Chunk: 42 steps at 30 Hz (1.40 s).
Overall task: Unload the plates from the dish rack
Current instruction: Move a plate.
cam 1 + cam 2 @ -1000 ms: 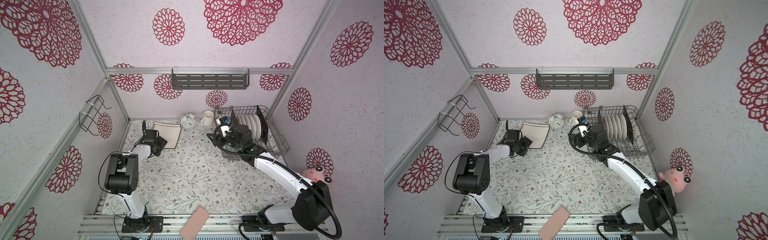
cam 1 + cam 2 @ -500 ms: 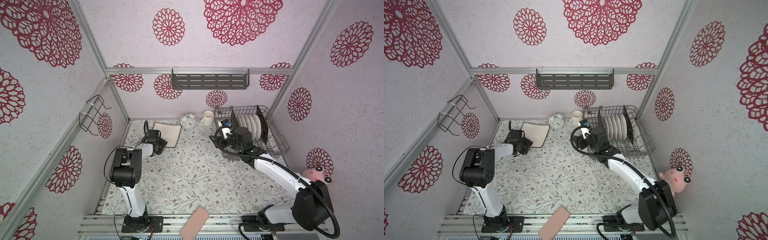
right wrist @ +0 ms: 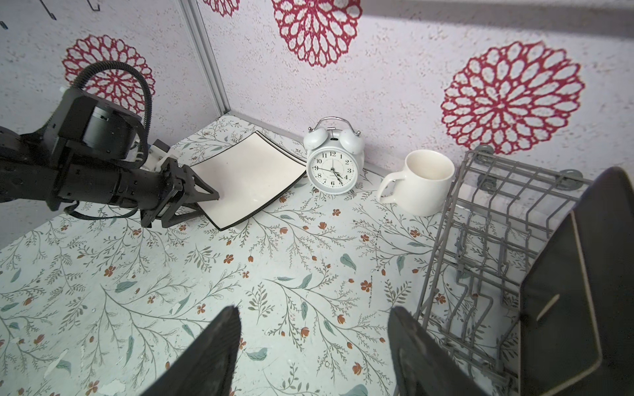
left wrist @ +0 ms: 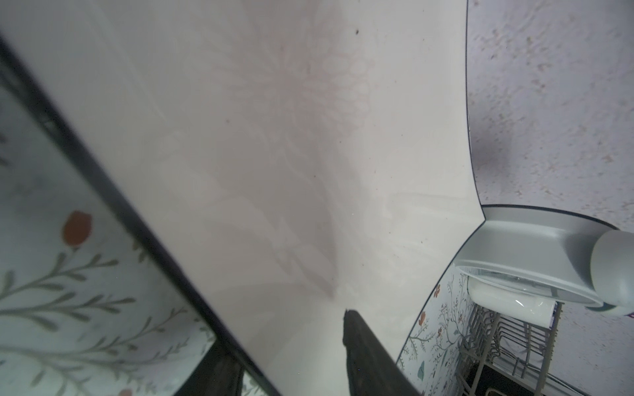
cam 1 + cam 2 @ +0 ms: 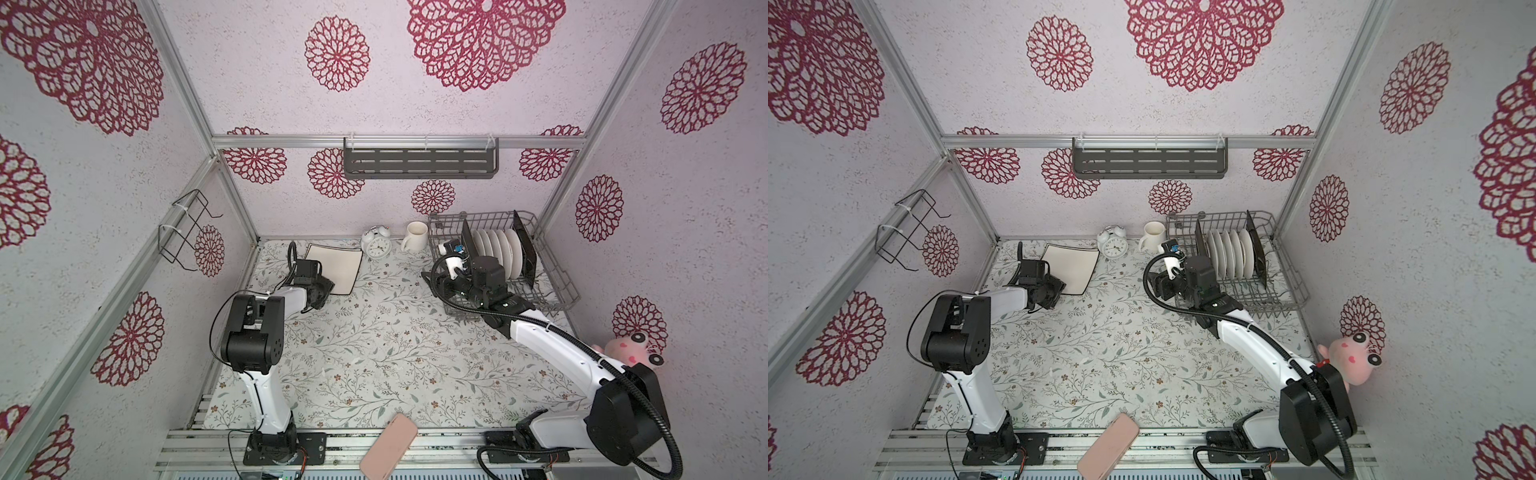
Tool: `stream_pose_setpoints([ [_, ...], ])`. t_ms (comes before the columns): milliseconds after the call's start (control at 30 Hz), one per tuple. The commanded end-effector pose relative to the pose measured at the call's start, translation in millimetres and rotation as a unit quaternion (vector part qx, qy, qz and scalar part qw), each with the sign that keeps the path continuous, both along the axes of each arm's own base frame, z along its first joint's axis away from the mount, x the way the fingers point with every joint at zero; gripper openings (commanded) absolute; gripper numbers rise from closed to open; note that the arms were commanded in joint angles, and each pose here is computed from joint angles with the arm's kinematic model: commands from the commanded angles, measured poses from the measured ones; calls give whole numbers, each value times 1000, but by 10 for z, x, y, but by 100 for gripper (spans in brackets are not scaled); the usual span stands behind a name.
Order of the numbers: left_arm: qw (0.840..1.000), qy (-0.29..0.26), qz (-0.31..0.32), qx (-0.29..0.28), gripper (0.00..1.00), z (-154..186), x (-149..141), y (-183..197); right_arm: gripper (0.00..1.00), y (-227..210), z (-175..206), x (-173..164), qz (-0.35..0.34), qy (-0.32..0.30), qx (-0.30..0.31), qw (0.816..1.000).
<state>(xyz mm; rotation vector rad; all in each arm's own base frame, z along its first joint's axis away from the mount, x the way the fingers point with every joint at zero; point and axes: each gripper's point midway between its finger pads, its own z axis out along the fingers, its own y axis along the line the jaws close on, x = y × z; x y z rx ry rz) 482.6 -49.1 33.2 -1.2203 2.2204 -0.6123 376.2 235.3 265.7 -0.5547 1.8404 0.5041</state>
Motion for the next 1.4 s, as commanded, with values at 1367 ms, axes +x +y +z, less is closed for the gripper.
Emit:
stream_pose_setpoints([
  [1367,869,33,-379,317,82,616,483,-533,74,-325,190,45,-51,10,6,999],
])
